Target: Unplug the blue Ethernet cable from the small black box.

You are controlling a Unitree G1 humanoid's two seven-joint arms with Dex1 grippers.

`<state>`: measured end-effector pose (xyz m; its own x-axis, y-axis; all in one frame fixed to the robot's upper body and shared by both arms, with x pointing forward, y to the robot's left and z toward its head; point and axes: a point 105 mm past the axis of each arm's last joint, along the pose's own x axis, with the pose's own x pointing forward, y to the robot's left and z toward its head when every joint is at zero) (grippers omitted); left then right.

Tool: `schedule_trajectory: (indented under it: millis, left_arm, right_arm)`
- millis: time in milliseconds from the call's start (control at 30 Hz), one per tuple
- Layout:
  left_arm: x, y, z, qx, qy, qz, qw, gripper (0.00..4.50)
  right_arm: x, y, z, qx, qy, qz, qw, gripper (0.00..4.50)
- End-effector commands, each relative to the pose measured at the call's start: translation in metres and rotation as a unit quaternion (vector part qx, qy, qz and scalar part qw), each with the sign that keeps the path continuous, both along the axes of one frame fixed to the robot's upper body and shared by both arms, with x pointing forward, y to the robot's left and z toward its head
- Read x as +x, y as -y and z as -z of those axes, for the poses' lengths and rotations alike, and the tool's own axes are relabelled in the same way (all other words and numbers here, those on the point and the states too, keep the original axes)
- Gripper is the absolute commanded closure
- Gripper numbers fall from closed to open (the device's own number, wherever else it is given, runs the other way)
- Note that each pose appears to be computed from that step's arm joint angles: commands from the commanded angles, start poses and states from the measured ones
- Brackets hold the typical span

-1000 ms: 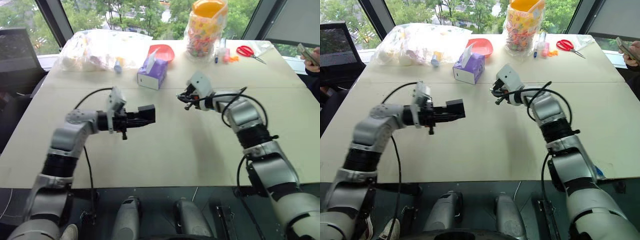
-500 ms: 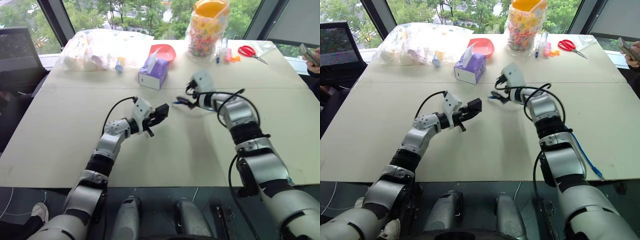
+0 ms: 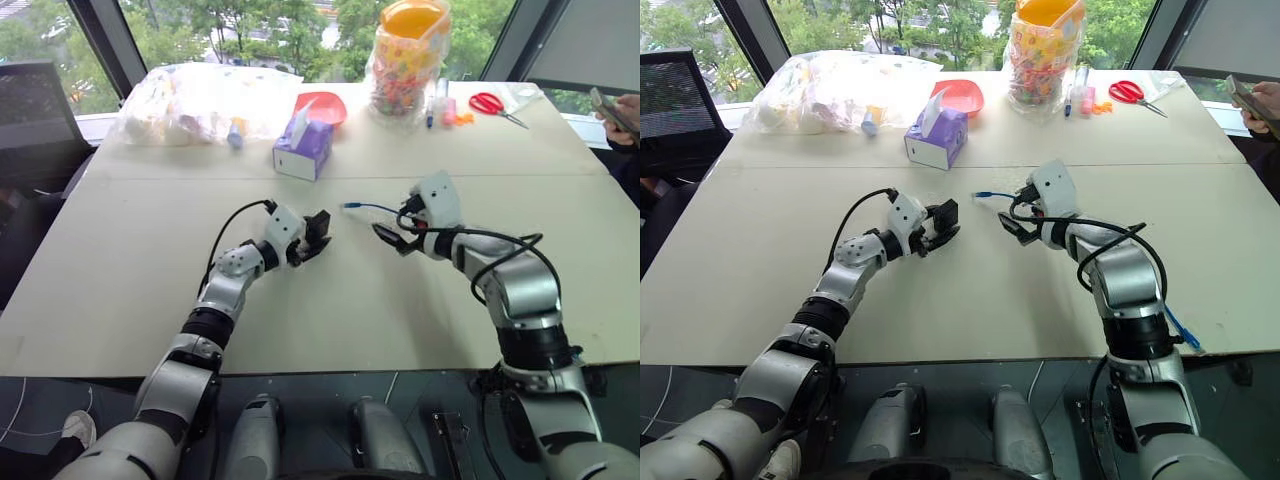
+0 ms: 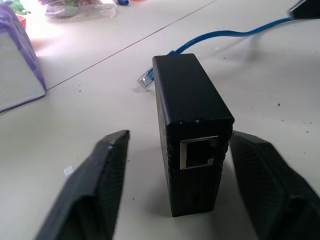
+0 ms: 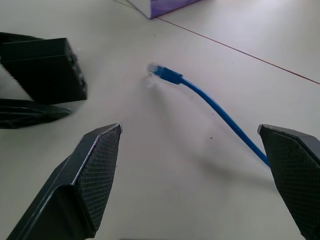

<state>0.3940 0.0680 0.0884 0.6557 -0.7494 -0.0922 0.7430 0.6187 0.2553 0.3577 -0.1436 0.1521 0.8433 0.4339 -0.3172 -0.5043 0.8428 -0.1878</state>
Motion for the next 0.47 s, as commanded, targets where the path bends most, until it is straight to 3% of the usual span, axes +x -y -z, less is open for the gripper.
schedule_trajectory:
  millis: [33,233,333,467]
  left_arm:
    - [-0.002,-0.024,0.012,-0.001,-0.041,-0.022,0.999,0.03]
    - [-0.014,-0.043,-0.023,-0.048,-0.058,-0.012,0.997,0.03]
    - [-0.04,-0.042,-0.041,-0.072,-0.1,0.042,0.992,0.03]
    - [-0.069,-0.047,-0.053,-0.05,-0.128,0.095,0.986,0.03]
  right_arm:
    - [-0.012,-0.003,-0.013,-0.005,0.019,-0.022,1.0,0.0]
    - [-0.035,-0.007,-0.016,-0.008,0.008,-0.082,0.997,0.0]
    - [-0.043,-0.006,-0.02,-0.01,-0.003,-0.109,0.994,0.0]
    - [-0.056,-0.01,-0.023,-0.028,-0.014,-0.161,0.986,0.0]
